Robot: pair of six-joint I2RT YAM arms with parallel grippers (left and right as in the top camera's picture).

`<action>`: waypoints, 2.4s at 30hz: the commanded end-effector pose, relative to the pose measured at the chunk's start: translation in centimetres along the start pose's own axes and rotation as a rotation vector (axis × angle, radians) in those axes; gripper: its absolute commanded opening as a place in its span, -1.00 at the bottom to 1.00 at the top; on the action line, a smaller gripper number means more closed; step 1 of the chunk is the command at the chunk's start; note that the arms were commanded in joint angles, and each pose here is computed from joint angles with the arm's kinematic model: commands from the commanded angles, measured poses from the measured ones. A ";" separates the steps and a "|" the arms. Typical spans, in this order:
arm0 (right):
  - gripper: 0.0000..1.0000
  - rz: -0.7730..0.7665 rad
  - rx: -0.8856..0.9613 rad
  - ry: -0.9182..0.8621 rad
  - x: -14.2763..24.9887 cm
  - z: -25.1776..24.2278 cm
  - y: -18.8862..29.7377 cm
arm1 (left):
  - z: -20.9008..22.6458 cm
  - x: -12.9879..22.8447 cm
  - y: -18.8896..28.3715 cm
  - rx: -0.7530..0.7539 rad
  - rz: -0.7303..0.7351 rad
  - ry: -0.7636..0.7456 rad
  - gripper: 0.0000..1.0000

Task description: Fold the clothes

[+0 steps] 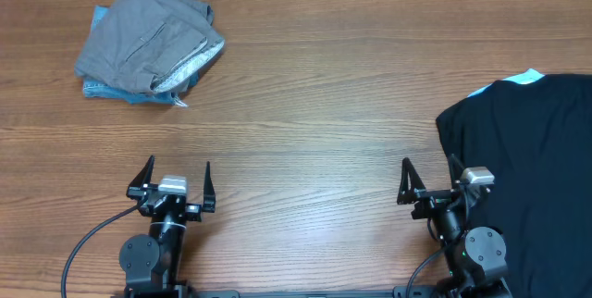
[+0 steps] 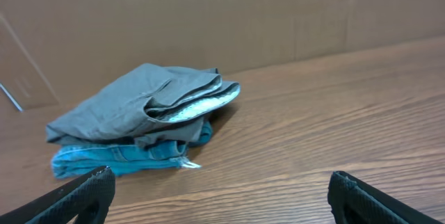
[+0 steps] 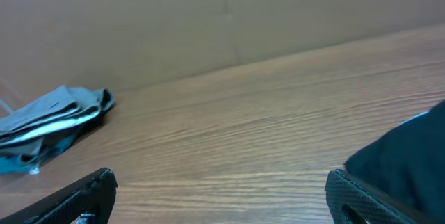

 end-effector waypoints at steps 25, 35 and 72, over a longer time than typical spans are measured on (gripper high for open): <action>1.00 0.689 0.192 -0.114 -15.0 5.1 -6.7 | 1.5 -21.4 -3.5 0.306 0.373 0.325 1.00; 1.00 0.883 0.430 -0.227 -10.7 -0.6 -15.6 | 1.4 -21.4 -6.9 0.402 0.588 0.376 1.00; -0.45 1.095 0.840 -0.441 0.3 -15.9 -16.4 | 1.1 -15.1 -9.9 0.395 0.966 0.496 1.00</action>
Point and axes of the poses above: each gripper's point midway between its finger pads, its own y axis back along the fingers, its own z axis along the line the jaws close on, x = y × z, the point moved 9 cm from there along y, back along the fingers
